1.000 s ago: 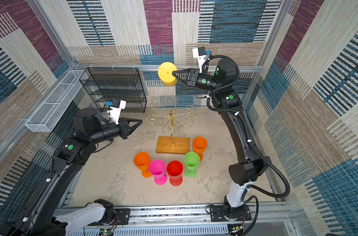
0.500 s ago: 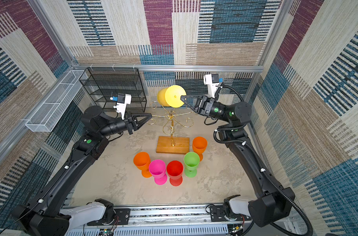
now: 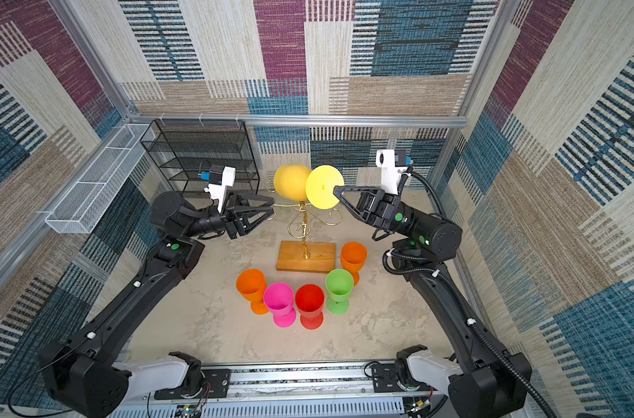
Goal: Take the wine glass off the wine glass rack
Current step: 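Carry the yellow glass toward the left gripper and close the left gripper on its bowl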
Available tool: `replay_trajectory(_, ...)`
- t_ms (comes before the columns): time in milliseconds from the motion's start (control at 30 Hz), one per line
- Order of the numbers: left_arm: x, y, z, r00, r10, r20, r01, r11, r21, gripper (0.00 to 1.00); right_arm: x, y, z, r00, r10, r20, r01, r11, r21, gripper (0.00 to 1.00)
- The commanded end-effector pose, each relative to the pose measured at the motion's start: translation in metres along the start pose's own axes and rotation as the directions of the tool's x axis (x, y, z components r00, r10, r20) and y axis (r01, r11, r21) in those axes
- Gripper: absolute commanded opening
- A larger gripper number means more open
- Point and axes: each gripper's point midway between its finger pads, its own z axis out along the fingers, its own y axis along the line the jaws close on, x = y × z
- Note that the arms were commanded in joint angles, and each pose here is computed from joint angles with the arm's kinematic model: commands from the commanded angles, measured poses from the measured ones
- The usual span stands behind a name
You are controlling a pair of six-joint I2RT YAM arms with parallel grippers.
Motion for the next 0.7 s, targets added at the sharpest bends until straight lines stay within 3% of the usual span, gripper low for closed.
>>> replay_trajectory(0, -0.011, -0.022, 0.001, 0.999, 0.023, 0.026, -0.027, 0.990, 0.141, 0.49, 0.000, 0.007, -0.001, 1.000, -0.005, 0.014, 0.005, 1.000, -0.025, 0.00)
replay_trajectory(200, -0.014, -0.023, 0.006, 0.999, -0.022, 0.038, 0.013, 0.975, 0.220, 0.51, 0.003, 0.004, -0.002, 1.000, 0.013, 0.016, -0.013, 0.999, -0.037, 0.00)
replay_trajectory(667, -0.015, -0.024, 0.009, 0.997, -0.008, 0.076, -0.008, 0.978, 0.210, 0.47, 0.009, -0.006, -0.008, 0.998, 0.056, 0.041, -0.054, 0.998, -0.038, 0.00)
